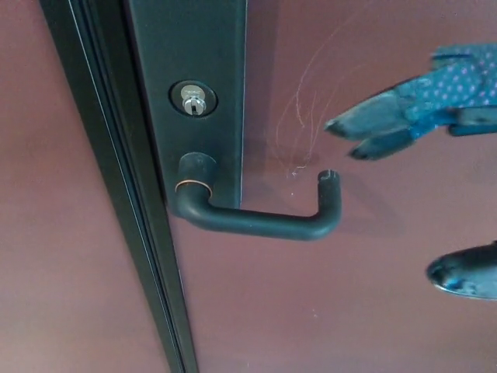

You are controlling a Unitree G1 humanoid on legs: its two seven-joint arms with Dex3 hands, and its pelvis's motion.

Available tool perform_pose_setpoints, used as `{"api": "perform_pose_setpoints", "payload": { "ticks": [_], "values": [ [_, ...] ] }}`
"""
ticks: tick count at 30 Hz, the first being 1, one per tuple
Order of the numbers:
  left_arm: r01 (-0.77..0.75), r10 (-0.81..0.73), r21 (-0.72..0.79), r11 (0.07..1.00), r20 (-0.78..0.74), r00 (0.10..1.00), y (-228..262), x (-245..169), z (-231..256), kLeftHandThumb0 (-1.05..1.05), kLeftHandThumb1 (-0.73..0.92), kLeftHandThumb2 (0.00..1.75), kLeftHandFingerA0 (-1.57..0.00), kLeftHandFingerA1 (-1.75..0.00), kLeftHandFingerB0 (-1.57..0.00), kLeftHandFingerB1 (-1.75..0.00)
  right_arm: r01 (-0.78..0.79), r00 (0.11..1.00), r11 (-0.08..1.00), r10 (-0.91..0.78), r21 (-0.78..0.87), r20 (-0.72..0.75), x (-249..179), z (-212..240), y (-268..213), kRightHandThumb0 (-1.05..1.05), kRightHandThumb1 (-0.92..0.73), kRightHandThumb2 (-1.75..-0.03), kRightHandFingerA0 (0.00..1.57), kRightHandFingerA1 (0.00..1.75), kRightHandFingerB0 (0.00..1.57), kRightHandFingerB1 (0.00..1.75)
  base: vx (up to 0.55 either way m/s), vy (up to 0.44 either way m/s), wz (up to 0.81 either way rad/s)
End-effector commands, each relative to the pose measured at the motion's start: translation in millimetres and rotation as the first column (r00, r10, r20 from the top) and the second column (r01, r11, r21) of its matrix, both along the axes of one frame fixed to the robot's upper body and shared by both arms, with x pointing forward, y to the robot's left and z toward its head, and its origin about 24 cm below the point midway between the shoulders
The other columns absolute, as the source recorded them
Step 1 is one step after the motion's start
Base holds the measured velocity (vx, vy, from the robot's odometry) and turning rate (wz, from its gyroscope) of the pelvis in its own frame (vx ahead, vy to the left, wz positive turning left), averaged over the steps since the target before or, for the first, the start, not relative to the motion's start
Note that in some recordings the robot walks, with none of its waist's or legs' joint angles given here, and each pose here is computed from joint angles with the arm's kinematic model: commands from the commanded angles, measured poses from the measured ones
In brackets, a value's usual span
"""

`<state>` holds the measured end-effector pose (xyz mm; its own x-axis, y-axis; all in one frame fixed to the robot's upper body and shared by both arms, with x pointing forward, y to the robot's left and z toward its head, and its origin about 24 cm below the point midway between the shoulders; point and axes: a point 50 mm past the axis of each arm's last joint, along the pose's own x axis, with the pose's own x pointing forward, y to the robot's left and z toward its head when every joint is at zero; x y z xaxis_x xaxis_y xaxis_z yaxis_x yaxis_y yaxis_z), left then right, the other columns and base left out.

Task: The robot walks towards the door handle and put its right hand on it and twist the handle

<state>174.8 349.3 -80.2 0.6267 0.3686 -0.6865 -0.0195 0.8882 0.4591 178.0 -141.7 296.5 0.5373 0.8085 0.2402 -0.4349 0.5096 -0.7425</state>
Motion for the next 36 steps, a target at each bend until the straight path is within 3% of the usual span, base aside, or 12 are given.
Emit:
{"api": "perform_pose_setpoints", "payload": {
  "ticks": [1,18,36],
  "values": [
    [0.022,-0.021,0.015,1.000,-0.052,0.998,5.6,-4.3,0.8,-0.24,0.57,0.57,-0.77,-0.53,-0.61,-0.45,0.054,0.989,0.996,-0.063,-0.068,-0.131,20.4,-14.7,11.7,-0.59,-0.47,-0.79,0.51,0.52,0.37,0.45,0.00,0.000,0.00],
    [0.033,-0.033,0.005,0.999,-0.059,0.998,4.0,-1.2,1.2,-0.25,0.57,0.57,-0.76,-0.53,-0.61,-0.46,0.109,0.979,0.982,-0.132,-0.152,-0.155,63.0,-21.7,42.4,-0.62,-0.47,-0.80,0.49,0.52,0.36,0.46,0.00,0.000,0.00],
    [0.058,-0.057,0.016,0.998,-0.057,0.997,3.0,0.2,1.8,-0.26,0.57,0.57,-0.77,-0.53,-0.61,-0.45,0.147,0.957,0.957,-0.202,-0.251,-0.208,80.5,-38.7,57.4,-0.63,-0.47,-0.80,0.49,0.52,0.37,0.46,0.00,0.000,0.00]
  ]
}}
